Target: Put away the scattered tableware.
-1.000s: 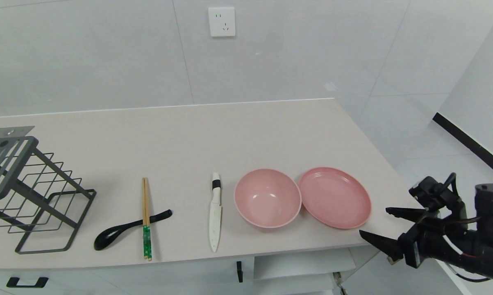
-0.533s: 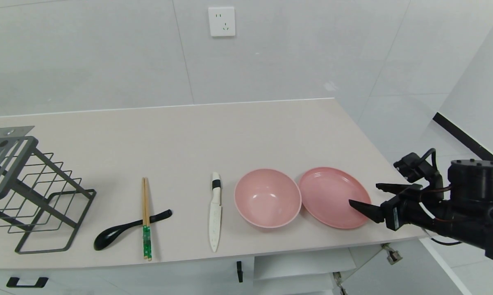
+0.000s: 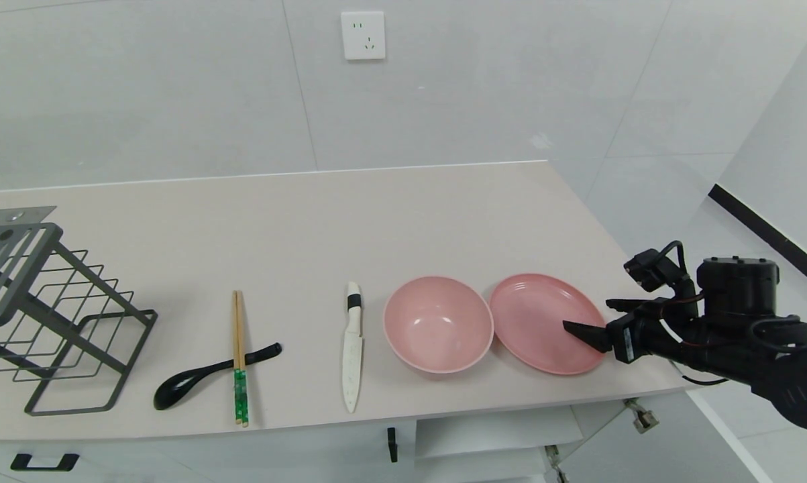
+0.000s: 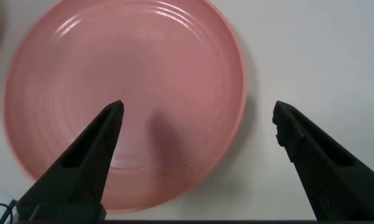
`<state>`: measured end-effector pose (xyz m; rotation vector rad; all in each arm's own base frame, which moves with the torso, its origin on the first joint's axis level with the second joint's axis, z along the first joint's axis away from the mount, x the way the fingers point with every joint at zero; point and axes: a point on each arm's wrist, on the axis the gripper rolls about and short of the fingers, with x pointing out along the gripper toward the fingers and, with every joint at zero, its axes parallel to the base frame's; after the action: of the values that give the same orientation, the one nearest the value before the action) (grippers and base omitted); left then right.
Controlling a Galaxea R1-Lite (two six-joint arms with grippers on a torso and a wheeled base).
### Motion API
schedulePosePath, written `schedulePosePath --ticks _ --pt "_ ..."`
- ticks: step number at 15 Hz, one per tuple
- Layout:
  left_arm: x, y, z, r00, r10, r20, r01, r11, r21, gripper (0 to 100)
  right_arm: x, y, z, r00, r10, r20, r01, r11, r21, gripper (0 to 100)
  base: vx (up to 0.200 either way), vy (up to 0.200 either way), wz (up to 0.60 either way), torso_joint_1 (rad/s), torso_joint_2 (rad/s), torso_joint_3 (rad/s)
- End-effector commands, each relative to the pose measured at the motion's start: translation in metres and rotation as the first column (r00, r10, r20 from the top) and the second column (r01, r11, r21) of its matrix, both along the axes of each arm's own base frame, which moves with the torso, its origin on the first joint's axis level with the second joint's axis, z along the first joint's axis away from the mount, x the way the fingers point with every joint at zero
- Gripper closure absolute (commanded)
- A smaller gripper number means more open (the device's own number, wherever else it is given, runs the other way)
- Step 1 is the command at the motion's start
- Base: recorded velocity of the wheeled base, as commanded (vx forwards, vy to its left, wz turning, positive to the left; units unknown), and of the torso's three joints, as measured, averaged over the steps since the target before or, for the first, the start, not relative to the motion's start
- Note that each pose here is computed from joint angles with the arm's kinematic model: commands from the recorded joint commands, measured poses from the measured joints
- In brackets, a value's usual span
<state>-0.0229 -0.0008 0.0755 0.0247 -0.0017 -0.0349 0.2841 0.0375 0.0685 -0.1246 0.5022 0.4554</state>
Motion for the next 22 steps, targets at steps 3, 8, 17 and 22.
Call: schedulePosePath --ticks 3,8,17,22 --pt "0.000 0.000 0.000 1.000 0.000 -0.003 0.000 1.000 0.000 0 0.003 0.004 -0.011 0.999 0.013 -0.036 -0.014 1.000 -0.004 0 0.000 0.000 0.00 0.000 0.00 0.000" --pt "0.000 0.000 0.000 1.000 0.000 -0.003 0.000 1.000 0.001 0 0.002 0.026 -0.017 0.995 0.087 -0.053 -0.087 0.996 -0.001 0 0.000 0.000 0.00 0.000 0.00 0.000" --pt "0.000 0.000 0.000 1.000 0.000 -0.001 0.000 1.000 0.000 0 0.008 0.009 -0.034 0.993 -0.053 -0.105 0.048 0.998 -0.049 100 0.000 0.000 0.00 0.000 0.00 0.000" --pt "0.000 0.000 0.000 1.000 0.000 -0.001 0.000 1.000 0.000 0 0.006 0.010 0.010 0.995 -0.071 0.067 0.068 0.997 0.039 100 0.000 0.000 0.00 0.000 0.00 0.000"
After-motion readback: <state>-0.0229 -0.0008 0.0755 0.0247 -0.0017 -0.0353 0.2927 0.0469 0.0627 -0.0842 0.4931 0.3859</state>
